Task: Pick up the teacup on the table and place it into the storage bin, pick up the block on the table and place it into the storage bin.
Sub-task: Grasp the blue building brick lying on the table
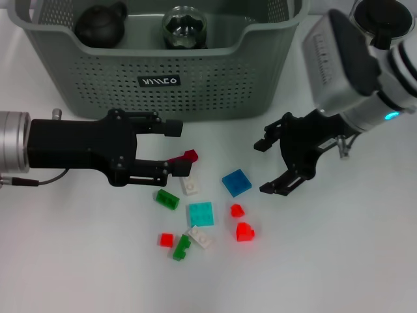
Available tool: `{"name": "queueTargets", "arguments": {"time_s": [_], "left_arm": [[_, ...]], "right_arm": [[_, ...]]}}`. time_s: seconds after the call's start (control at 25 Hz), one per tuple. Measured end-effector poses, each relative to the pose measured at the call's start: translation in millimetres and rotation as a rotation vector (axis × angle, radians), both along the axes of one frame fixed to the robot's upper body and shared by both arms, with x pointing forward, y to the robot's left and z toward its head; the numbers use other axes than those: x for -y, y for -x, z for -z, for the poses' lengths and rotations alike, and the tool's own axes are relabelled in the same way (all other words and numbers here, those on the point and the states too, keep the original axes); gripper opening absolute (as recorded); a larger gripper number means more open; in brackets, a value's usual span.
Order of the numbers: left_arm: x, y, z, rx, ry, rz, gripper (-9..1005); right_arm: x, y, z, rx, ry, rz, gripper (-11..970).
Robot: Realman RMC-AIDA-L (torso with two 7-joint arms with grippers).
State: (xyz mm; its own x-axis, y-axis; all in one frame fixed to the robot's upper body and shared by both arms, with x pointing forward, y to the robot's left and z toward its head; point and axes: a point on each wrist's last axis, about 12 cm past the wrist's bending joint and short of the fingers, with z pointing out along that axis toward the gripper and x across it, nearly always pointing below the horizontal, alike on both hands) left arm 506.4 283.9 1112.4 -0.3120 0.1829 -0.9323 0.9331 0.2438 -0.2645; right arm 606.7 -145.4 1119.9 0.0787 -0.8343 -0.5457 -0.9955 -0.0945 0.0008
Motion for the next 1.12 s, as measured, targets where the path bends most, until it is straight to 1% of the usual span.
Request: {"name": "queueTargets", "arguments": {"time_s": [0.24,0.4,0.6,0.8,1.12], "left_arm": [[0,-0.9,-0.6,0.000,0.013,-0.010,755],[-6,-2.4,-2.3,0.003,0.038,-0.058,758],[-8,-3.6,-2.2,0.007,0.040,-0.082,762],[-7,-5.5,-0.6,0.007,0.034,-0.100,879],[-6,-6.5,-1.6,0.011,0.040,-0.098,876]], "right_arm": [[-17,-3.4,1.0,0.068,0.059,-0.057,868],[-29,0.8,5.7,0.088,0.097,-0.112,868],[-36,3.4,9.3,0.106,0.118,-0.147,868],[-45,5.4,11.3,0.127,0.147,-0.180,869],[-57,7.4,14.9,0.175,0.167,-0.225,865]]}}
